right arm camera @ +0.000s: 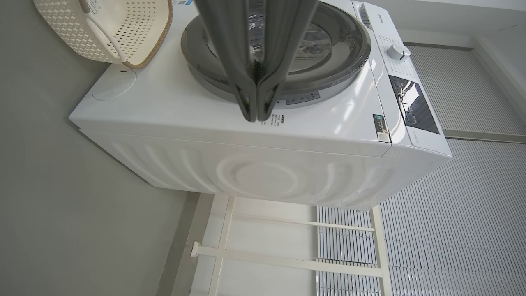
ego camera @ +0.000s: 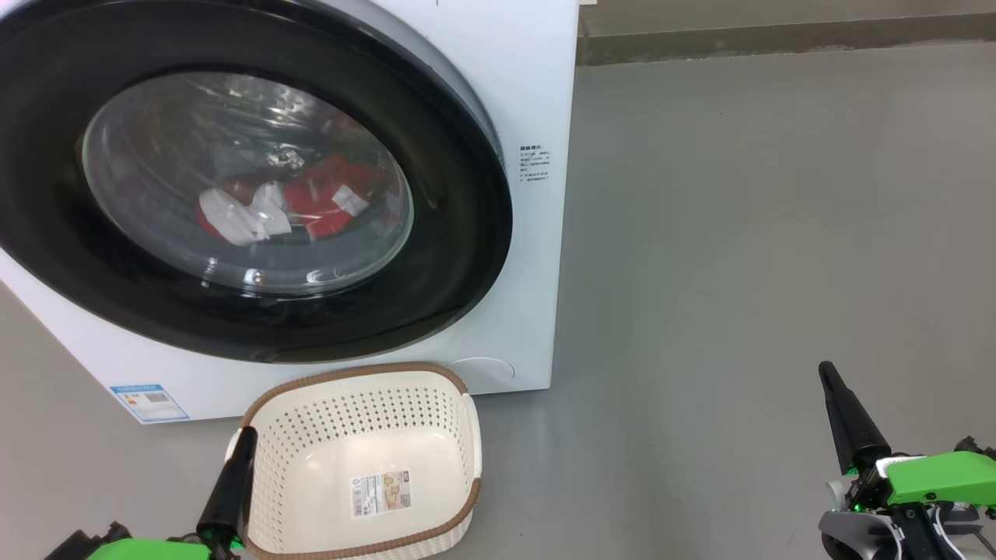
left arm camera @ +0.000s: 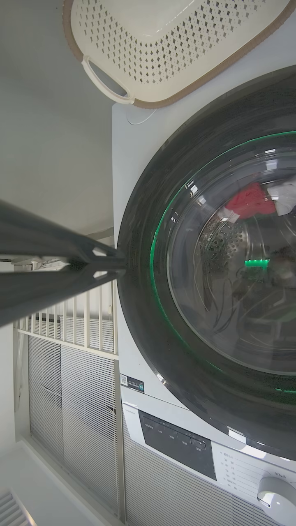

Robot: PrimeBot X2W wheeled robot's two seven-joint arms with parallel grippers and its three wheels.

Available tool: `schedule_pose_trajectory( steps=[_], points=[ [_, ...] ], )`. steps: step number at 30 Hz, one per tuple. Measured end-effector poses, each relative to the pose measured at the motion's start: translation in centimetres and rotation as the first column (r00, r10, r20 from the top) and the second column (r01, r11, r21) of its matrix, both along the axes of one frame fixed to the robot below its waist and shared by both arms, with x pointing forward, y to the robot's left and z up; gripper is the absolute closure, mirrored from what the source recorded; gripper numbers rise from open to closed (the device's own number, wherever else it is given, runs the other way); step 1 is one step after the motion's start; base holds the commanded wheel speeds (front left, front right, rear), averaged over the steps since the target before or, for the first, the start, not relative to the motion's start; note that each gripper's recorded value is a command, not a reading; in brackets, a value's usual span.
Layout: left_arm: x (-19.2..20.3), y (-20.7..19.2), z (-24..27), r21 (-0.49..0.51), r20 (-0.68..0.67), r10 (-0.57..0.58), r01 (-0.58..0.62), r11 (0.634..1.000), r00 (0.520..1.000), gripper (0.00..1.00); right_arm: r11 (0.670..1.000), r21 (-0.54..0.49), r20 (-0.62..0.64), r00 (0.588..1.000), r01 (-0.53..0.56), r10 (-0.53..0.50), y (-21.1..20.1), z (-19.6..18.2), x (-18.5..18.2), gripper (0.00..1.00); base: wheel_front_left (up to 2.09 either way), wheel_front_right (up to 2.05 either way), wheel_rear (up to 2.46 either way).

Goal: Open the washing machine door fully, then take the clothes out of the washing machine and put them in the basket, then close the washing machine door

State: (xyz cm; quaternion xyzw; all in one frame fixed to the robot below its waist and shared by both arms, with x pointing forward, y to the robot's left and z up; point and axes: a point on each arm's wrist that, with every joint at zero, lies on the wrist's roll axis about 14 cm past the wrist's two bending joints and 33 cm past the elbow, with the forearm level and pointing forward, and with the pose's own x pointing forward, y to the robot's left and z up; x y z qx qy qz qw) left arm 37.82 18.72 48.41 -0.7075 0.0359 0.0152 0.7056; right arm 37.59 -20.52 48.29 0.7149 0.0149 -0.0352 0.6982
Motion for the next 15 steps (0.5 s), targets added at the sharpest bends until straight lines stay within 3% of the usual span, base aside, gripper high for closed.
schedule_pose_trajectory(
  steps=[15],
  points=[
    [0.0, 0.0, 0.0, 0.0, 0.0, 0.0, 0.0, 1.0, 1.0, 1.0, 1.0, 0.0, 0.0, 1.0, 0.0, 0.0, 0.0, 0.0, 0.0, 1.0, 0.0, 0.0, 0.0]
  ],
)
